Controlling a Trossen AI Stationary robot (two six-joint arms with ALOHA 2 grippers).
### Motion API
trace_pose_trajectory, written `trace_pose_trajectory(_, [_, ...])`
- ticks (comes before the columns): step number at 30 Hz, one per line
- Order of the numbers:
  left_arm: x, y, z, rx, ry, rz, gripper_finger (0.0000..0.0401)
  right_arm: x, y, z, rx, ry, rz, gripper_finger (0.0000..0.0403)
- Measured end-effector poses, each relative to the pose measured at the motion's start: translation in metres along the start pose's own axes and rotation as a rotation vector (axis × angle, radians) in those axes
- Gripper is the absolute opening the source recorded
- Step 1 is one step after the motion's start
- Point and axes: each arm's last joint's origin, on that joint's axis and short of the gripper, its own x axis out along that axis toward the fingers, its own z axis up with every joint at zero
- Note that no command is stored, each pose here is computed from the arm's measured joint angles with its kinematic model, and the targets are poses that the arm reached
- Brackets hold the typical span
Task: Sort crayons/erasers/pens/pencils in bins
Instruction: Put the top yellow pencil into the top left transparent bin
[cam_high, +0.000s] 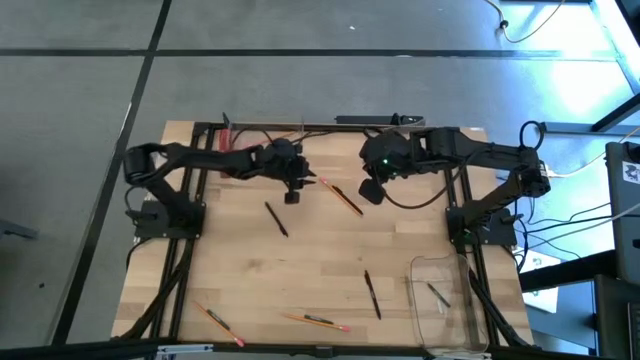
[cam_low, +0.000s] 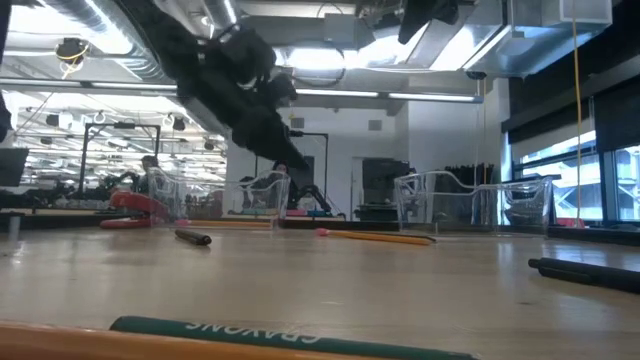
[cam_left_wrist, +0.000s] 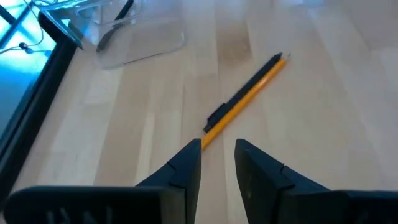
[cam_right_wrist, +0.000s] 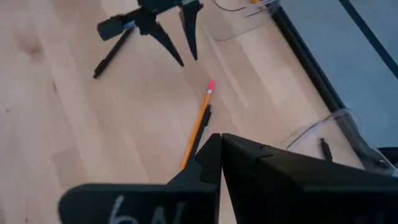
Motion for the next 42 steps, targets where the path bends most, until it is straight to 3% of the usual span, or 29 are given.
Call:
trace_pose_trajectory(14, [0.011, 0.001, -0.005, -0.028, -0.002, 0.016, 0.0091, 0.001, -0.003, 0.001, 0.041, 0.000, -0.005, 0.0016])
trace_pose_trajectory(25, [0.007, -0.004, -0.019, -0.237, 0.166, -0.008, 0.0104, 0.001, -0.003, 0.001, 0.088, -0.005, -0.020, 0.0016])
trace_pose_trajectory(31, [-0.015, -0.008, -0.018, -0.148, 0.248, -0.042, 0.0106, 0.001, -0.003, 0.001, 0.088, -0.005, -0.021, 0.0016])
trace_pose_trajectory(36, [-0.028, -0.007, -0.005, -0.007, 0.165, -0.029, 0.0103, 0.001, -0.003, 0.001, 0.087, -0.007, -0.024, 0.0016])
trace_pose_trajectory(42, [-0.017, -0.001, 0.001, 0.093, 0.059, -0.018, 0.0104, 0.001, -0.004, 0.001, 0.088, -0.018, -0.056, 0.0016])
